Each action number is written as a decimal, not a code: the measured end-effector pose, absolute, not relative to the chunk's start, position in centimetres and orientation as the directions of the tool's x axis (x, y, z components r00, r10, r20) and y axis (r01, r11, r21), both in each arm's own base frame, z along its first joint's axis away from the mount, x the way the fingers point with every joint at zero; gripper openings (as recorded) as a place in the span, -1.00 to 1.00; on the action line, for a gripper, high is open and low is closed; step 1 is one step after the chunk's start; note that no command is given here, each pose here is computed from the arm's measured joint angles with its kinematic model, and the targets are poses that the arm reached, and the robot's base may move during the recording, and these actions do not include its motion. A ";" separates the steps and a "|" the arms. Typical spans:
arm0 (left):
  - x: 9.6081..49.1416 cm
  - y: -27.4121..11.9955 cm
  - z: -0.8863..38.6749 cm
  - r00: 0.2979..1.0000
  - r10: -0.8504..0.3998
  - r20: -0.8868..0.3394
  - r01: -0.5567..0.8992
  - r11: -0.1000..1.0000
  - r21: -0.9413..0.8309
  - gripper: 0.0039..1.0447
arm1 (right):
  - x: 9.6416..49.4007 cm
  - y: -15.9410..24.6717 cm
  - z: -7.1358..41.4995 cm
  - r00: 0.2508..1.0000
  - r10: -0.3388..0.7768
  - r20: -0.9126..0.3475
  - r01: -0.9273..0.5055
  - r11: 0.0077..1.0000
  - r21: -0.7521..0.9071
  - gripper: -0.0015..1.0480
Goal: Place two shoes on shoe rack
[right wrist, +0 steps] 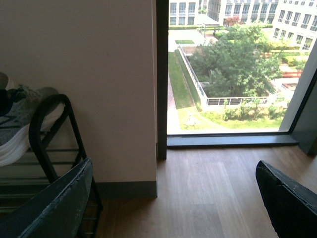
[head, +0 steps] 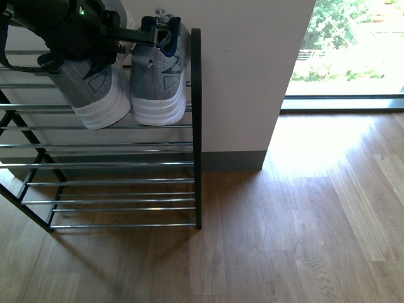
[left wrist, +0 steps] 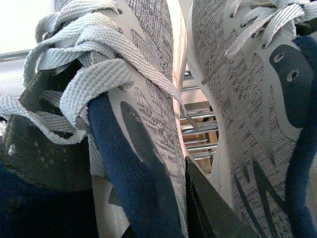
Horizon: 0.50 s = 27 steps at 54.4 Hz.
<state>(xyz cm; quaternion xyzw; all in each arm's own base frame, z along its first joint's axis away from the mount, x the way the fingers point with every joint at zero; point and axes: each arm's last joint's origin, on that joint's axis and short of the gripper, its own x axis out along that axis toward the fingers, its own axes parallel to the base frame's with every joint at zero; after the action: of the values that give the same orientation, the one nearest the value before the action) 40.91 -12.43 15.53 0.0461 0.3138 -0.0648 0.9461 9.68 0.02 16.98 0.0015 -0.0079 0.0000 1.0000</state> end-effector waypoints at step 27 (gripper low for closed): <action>41.4 -12.8 16.1 0.815 -0.042 -0.577 0.148 0.979 0.138 0.12 | 9.7 0.0 17.0 1.000 0.000 0.016 0.000 1.000 0.003 0.82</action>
<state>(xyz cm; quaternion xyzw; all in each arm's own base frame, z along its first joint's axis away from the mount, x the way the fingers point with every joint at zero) 41.36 -12.81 16.14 0.0886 0.2997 -0.0500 0.9486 9.68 0.02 16.98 0.0013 -0.0079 0.0000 1.0000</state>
